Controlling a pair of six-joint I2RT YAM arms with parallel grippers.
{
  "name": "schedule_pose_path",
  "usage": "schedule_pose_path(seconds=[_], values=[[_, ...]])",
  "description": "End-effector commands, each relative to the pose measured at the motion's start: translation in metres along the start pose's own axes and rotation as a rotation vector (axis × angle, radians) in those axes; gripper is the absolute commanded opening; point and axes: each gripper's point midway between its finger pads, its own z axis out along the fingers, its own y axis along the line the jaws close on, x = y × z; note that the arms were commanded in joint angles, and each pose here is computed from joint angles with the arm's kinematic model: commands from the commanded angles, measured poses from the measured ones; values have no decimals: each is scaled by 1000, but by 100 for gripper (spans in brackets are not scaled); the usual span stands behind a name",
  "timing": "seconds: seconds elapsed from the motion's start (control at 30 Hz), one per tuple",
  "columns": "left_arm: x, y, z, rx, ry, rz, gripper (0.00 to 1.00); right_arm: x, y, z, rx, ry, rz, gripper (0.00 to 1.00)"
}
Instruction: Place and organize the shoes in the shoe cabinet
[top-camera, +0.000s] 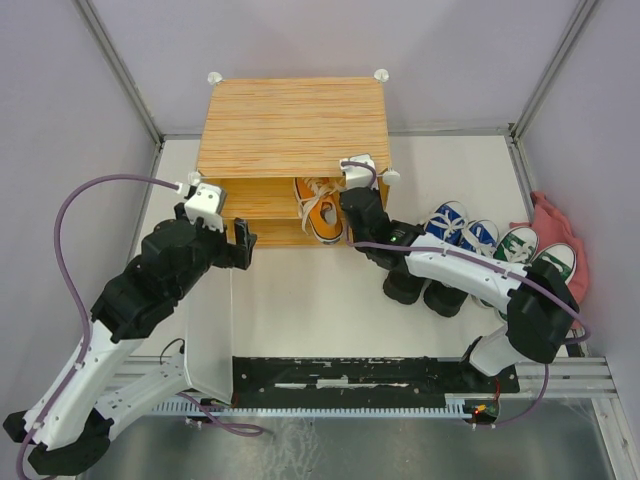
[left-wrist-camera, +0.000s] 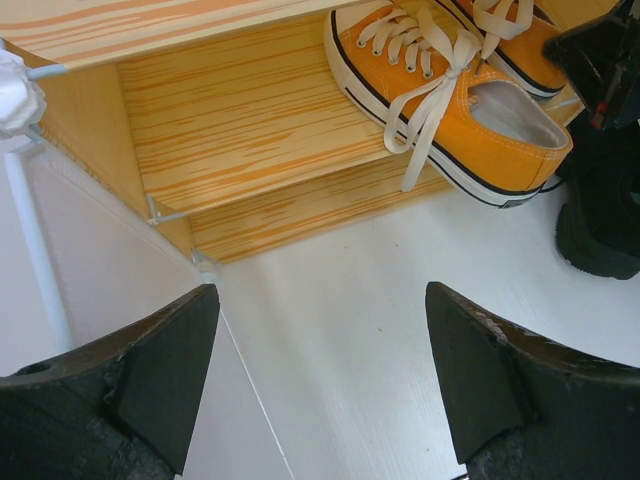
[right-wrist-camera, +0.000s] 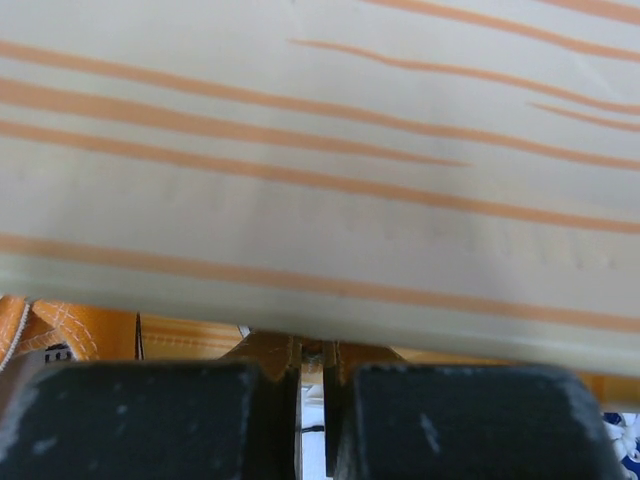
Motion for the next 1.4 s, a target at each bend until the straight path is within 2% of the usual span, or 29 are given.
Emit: schedule_pose_path(seconds=[0.0,0.07,0.13,0.27,0.43,0.73,0.97,1.13,1.37], values=[[-2,1,5,-9,-9,31,90,-18,-24,3,94,-45,78,7],[-3,1,5,-9,-10,29,90,-16,-23,2,82,-39,82,31],[-3,1,5,-10,-11,29,90,-17,-22,-1,65,-36,98,46],[-3,2,4,-13,-13,28,90,-22,-18,-11,2,-17,141,61],[-2,1,5,-11,-10,29,90,-33,-7,-30,-132,5,201,65],[-2,1,3,-6,-14,21,90,-42,18,-69,-416,10,247,65],[3,3,4,-15,-9,21,90,-26,52,-97,-617,45,144,65],[5,3,5,-15,-3,22,90,-19,65,-102,-631,43,129,65],[7,4,4,-21,-2,27,90,-7,74,-83,-577,68,121,65]])
